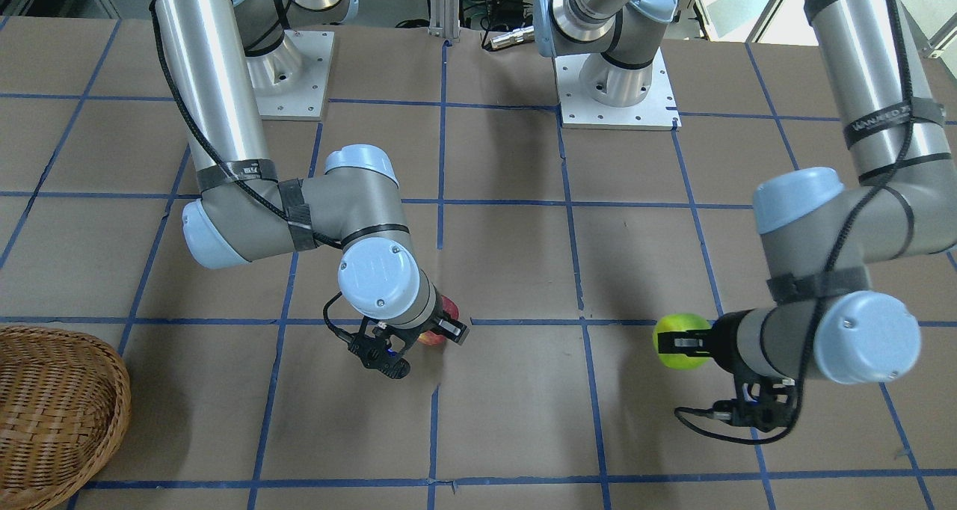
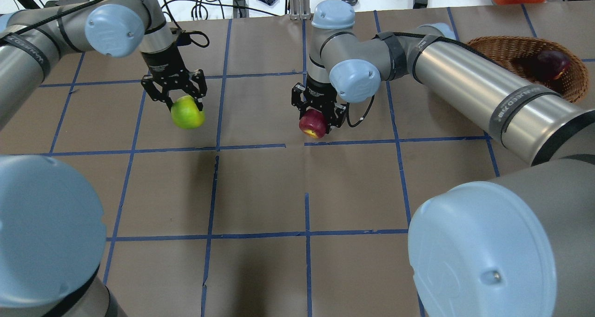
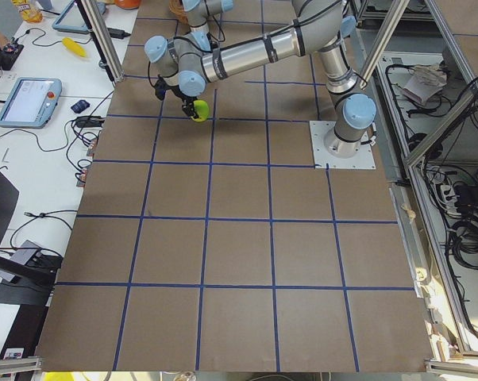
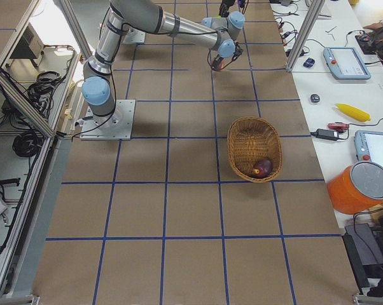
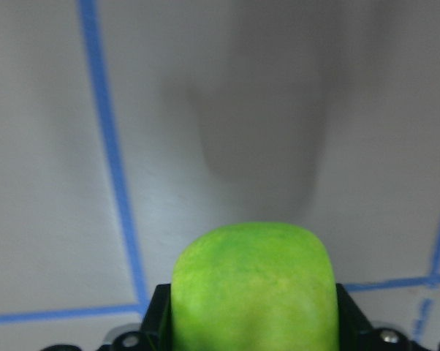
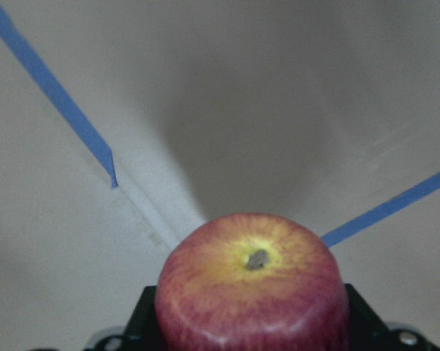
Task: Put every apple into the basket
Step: 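Carry the red apple into the basket while the left sets the green apple down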
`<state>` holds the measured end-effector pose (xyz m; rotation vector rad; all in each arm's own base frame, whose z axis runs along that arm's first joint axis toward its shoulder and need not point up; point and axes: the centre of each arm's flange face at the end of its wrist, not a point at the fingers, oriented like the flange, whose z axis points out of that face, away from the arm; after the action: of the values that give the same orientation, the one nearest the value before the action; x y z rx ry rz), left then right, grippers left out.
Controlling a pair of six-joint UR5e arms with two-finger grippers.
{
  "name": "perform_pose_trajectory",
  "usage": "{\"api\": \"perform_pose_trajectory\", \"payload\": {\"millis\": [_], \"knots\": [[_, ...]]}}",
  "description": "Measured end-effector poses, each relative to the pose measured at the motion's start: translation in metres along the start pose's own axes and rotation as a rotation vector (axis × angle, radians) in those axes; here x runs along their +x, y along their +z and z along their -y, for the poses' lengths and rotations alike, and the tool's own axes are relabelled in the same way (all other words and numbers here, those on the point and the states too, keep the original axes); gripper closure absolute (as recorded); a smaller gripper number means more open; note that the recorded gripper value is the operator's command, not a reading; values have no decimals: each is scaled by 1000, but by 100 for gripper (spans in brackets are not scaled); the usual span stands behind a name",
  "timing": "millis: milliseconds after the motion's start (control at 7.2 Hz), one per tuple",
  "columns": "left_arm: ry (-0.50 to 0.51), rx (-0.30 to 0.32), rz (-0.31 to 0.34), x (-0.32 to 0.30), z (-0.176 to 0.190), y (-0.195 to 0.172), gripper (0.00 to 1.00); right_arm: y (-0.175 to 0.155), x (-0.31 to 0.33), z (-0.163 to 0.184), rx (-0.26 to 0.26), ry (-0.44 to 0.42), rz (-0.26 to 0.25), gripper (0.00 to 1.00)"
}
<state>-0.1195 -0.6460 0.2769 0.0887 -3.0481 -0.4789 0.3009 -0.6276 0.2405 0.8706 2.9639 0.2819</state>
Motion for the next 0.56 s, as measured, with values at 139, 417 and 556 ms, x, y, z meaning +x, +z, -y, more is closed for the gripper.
{"api": "perform_pose_trajectory", "payload": {"millis": [139, 417, 556], "knots": [[-38, 1, -28, 55, -21, 5, 67, -37, 29, 38, 9, -10, -36, 100], [-103, 78, -43, 165, -50, 32, 67, -102, 122, 131, 15, -103, -100, 100], [-116, 123, -51, 204, -64, 57, 62, -122, 169, 173, 48, -196, -147, 100]]}}
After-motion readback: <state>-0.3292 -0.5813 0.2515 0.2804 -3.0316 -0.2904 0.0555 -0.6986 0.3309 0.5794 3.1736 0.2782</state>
